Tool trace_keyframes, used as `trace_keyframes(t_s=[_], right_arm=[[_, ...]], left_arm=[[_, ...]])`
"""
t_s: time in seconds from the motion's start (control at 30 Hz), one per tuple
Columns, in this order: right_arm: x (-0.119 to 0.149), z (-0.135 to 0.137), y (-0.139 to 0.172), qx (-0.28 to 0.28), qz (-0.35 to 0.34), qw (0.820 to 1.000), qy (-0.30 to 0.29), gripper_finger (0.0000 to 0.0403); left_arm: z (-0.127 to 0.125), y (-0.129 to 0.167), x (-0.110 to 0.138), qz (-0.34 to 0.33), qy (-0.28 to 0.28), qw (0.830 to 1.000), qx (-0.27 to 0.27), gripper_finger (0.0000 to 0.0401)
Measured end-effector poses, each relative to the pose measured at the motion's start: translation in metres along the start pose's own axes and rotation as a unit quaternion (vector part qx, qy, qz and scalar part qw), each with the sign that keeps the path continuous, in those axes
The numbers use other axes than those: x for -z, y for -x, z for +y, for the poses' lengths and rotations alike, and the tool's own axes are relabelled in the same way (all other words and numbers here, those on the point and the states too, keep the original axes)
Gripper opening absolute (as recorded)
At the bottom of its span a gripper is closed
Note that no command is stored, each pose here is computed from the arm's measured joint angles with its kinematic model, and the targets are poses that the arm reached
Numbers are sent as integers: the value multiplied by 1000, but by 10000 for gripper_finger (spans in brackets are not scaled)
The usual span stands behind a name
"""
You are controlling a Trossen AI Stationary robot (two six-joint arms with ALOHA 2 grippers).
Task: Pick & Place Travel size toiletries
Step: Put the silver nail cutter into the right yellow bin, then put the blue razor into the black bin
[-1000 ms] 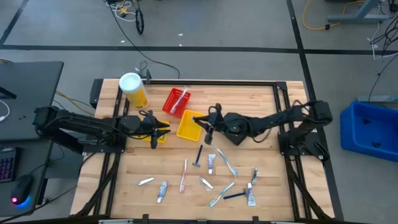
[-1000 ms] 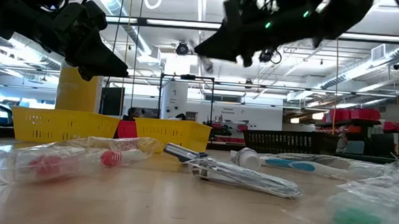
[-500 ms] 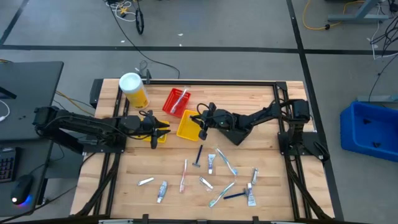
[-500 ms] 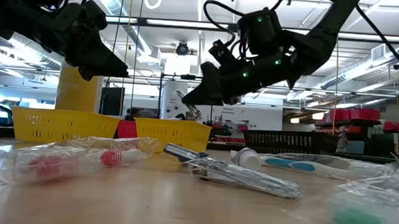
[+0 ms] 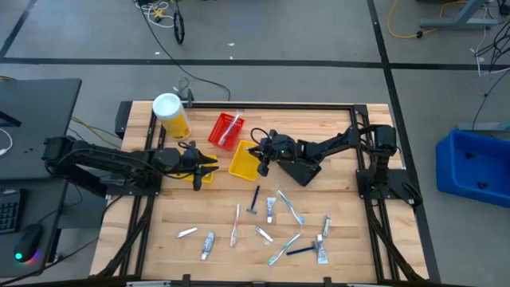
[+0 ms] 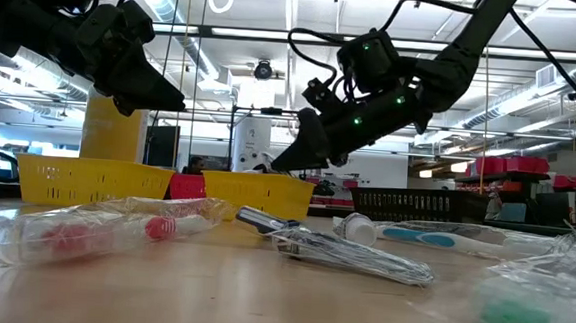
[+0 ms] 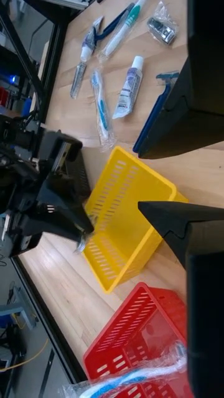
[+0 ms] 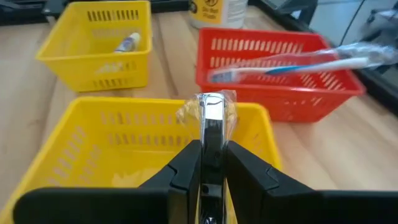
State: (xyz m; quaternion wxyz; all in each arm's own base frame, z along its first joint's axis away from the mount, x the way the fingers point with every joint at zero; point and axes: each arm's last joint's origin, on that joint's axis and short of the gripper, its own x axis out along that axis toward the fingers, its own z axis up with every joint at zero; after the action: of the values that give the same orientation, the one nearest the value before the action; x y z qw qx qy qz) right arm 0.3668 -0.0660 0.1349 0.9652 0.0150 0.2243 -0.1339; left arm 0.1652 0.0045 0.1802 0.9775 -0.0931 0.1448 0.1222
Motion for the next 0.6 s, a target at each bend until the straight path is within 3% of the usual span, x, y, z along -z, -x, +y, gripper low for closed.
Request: trace_keyframes(t_s=[0.2, 0.6], right_arm=[[2, 1, 0, -2, 11, 1000, 25, 106], [4, 2, 1, -3, 22, 1000, 15, 211]], left_arm=[[0, 0, 0, 0, 1, 1000, 0, 127], [0, 0, 0, 0, 2, 1000, 0, 127]])
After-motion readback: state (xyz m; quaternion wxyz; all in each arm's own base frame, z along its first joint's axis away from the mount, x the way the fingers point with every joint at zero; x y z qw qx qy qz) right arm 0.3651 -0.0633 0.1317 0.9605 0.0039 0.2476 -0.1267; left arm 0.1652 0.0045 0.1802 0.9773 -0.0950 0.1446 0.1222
